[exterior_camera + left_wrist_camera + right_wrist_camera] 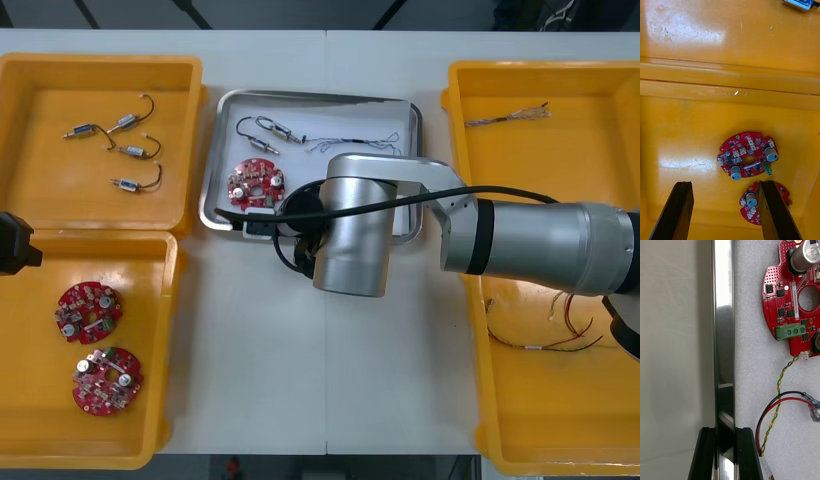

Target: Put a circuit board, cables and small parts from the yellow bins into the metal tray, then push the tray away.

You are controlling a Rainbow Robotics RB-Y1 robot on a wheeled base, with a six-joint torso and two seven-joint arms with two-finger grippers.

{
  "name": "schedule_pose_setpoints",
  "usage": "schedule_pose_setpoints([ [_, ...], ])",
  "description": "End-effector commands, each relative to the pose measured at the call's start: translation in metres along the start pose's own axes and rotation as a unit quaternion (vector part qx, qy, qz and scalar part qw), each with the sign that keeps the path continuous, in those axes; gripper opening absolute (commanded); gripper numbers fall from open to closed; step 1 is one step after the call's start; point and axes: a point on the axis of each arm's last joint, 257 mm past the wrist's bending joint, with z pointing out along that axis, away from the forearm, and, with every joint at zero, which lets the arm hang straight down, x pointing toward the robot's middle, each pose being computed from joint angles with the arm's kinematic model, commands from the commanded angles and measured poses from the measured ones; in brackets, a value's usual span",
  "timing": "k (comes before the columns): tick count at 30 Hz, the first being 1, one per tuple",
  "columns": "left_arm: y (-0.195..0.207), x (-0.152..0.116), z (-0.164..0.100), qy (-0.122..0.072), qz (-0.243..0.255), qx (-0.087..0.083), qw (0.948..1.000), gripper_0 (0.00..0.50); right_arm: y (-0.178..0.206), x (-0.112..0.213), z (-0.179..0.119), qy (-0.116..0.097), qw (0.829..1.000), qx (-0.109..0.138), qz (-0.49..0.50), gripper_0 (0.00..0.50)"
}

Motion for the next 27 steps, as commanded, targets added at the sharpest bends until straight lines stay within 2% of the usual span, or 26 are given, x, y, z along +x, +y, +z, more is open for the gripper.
schedule_pose_setpoints([
  [1, 0.008, -0.002, -0.003, -0.004, 0.014, -0.009, 0.9999, 0.500, -0.048, -0.009, -0.005, -0.009, 0.998, 0.045, -0.040, 0.000],
  [7, 0.008, -0.002, -0.003, -0.004, 0.014, -0.009, 0.9999, 0.500, -0.082, -0.015, -0.001, -0.024, 0.996, 0.071, -0.040, 0.000],
  [14, 0.008, -0.002, -0.003, -0.004, 0.014, -0.009, 0.9999, 0.500, -0.106, -0.020, 0.000, -0.038, 0.994, 0.090, -0.049, 0.000],
  [27, 0.008, -0.002, -0.003, -0.004, 0.014, -0.009, 0.9999, 0.500, -0.154, -0.017, 0.004, -0.047, 0.989, 0.128, -0.065, 0.000],
])
